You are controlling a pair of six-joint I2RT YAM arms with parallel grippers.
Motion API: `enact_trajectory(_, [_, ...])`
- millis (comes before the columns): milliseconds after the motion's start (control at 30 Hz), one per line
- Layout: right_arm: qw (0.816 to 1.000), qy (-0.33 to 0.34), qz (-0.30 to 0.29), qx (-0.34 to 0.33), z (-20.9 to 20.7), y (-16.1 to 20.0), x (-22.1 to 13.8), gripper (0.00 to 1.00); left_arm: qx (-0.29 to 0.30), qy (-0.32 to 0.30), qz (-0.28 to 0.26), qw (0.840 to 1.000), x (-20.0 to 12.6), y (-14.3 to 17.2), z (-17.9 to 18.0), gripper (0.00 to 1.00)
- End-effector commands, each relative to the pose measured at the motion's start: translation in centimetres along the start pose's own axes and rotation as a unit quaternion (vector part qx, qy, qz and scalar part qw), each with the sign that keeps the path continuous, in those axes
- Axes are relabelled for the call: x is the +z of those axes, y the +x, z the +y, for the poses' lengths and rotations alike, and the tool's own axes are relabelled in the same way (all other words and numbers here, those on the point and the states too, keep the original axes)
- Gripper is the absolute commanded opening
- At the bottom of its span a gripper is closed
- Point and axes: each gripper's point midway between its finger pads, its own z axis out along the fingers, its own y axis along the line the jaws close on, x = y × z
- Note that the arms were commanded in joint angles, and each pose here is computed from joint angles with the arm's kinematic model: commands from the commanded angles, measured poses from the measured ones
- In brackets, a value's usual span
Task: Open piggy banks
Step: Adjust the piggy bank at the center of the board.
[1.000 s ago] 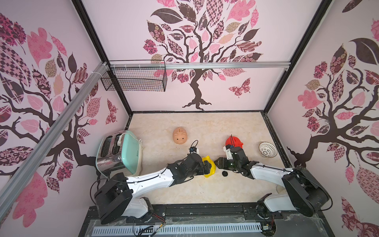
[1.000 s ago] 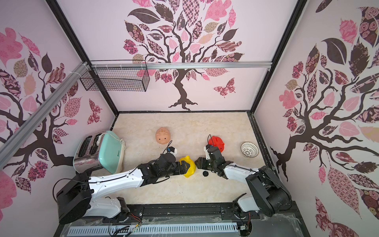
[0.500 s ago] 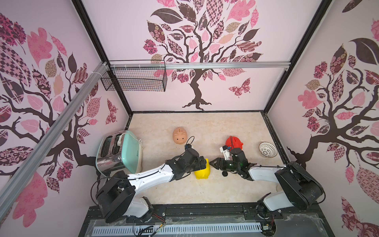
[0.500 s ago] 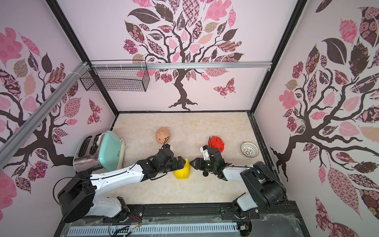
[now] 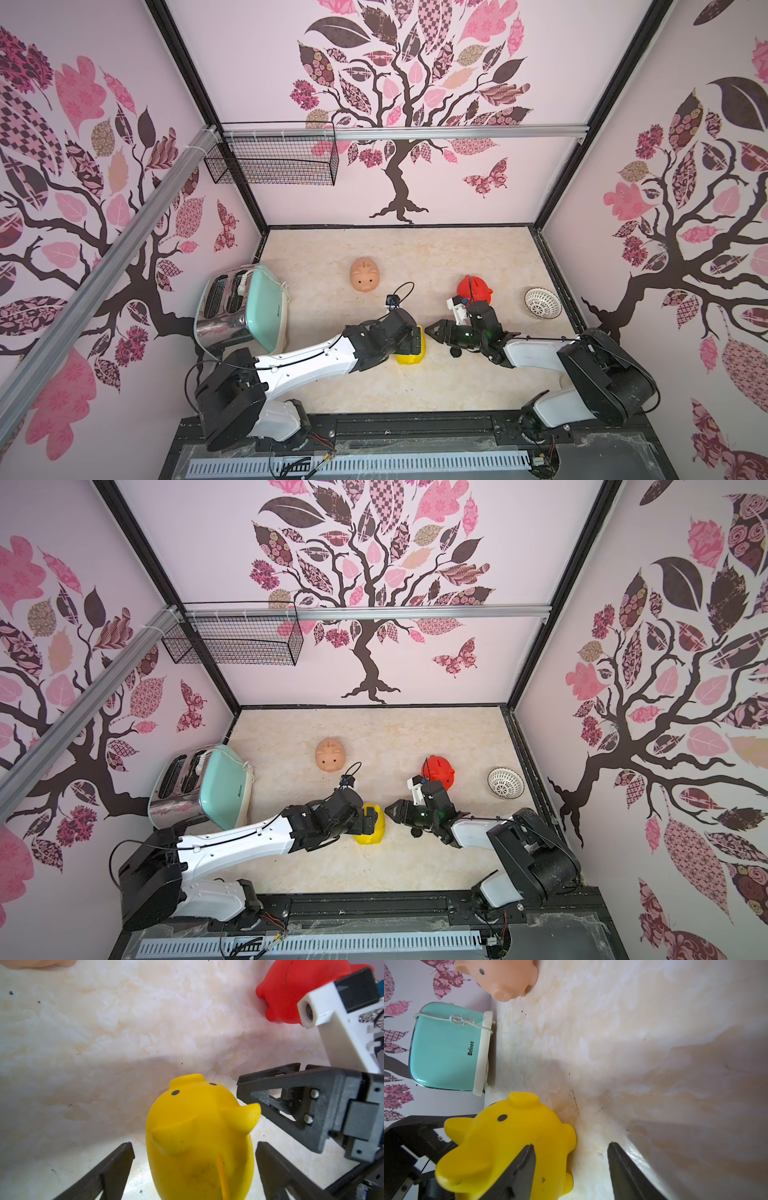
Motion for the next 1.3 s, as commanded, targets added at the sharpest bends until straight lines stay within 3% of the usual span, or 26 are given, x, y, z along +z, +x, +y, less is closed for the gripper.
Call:
enact_trajectory(0, [0.999, 0.046, -0.021, 0.006, -1.4, 0.0, -0.9, 0.64, 0.009, -0.057, -0.009, 0.998, -0.4, -0.5, 1.5, 0.98])
enact_trajectory(300, [0.994, 0.089, -0.065, -0.006, -2.3, -0.7, -3.4, 0.87, 0.026, -0.088, 0.005, 0.996, 0.0, -0.1, -0.6, 0.98])
enact_trajectory(667, [0.993, 0.094, -0.072, -0.017, -2.1, -0.8, -4.2, 0.89, 0.030, -0.120, 0.043, 0.991, 2.4, 2.3, -1.7, 0.98])
enact_trajectory(1000, [0.993, 0.094, -0.070, -0.021, -2.1, -0.6, -4.4, 0.89, 0.041, -0.169, 0.065, 0.983, 4.2, 3.6, -0.4, 0.98])
enact_trajectory(1133, [0.993, 0.091, -0.073, -0.022, -2.0, -0.6, -4.6, 0.89, 0.033, -0.144, 0.054, 0.988, 3.7, 3.0, -0.7, 0.95])
enact_trajectory(1267, [0.994, 0.081, -0.076, -0.020, -1.5, -0.7, -4.8, 0.89, -0.002, -0.032, 0.047, 0.998, 3.2, 2.0, -2.0, 0.86])
